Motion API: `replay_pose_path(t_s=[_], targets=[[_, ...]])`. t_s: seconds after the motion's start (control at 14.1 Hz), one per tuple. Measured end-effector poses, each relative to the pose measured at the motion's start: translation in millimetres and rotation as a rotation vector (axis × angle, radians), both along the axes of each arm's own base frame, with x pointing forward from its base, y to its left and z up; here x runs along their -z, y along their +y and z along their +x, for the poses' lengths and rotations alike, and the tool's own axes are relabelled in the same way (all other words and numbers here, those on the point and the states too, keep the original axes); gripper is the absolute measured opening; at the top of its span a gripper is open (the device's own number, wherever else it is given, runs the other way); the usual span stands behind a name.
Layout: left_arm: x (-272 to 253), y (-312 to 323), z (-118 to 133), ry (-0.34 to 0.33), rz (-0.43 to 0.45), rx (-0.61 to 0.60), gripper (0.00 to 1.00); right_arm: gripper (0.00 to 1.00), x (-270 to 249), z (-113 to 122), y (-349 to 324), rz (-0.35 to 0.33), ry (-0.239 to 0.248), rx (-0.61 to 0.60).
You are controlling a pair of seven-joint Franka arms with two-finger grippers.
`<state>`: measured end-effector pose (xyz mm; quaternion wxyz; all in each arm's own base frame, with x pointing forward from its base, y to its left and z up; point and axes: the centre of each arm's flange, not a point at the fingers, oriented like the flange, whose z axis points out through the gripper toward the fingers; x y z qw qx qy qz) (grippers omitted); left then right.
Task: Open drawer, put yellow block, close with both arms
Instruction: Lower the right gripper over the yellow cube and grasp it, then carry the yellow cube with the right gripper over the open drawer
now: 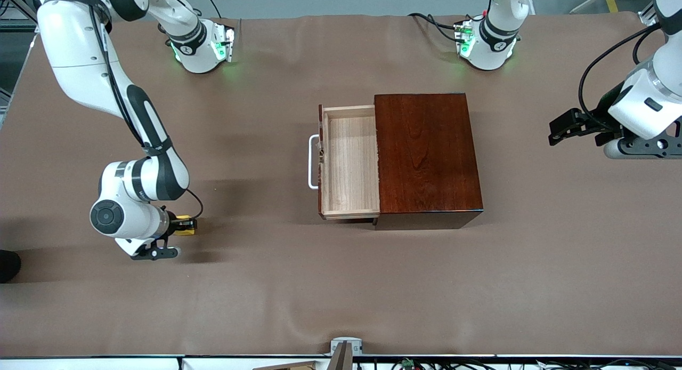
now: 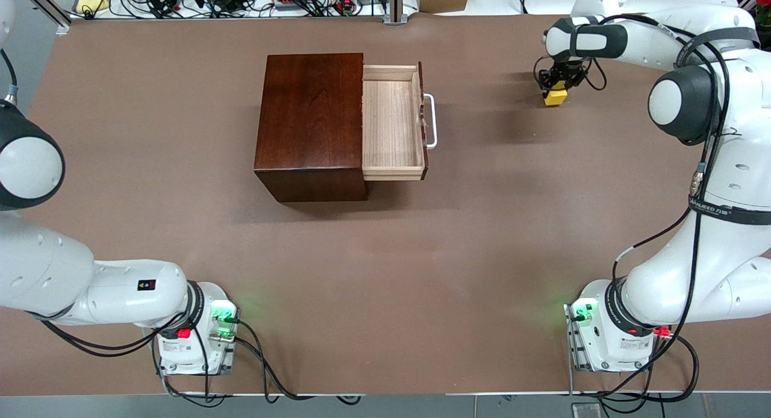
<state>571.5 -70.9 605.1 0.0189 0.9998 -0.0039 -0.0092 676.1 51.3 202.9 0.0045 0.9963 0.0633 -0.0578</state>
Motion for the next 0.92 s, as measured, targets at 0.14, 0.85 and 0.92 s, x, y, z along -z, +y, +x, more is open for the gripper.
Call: replay_pose_path(t_s=[0.14,0.85,0.92], targets=[[2,0,1,0.003,0.0,0.0,1.0,0.56,-24,8,21,0.031,-0.042,-0.097],[5,0,4,-0.002,-0.002,-0.001,1.0,0.56,-84,17,81,0.105,-0.142,-0.368],[5,0,4,-0.002,-0.002,-0.001,1.0,0.56,-87,16,90,0.114,-0.146,-0.381]])
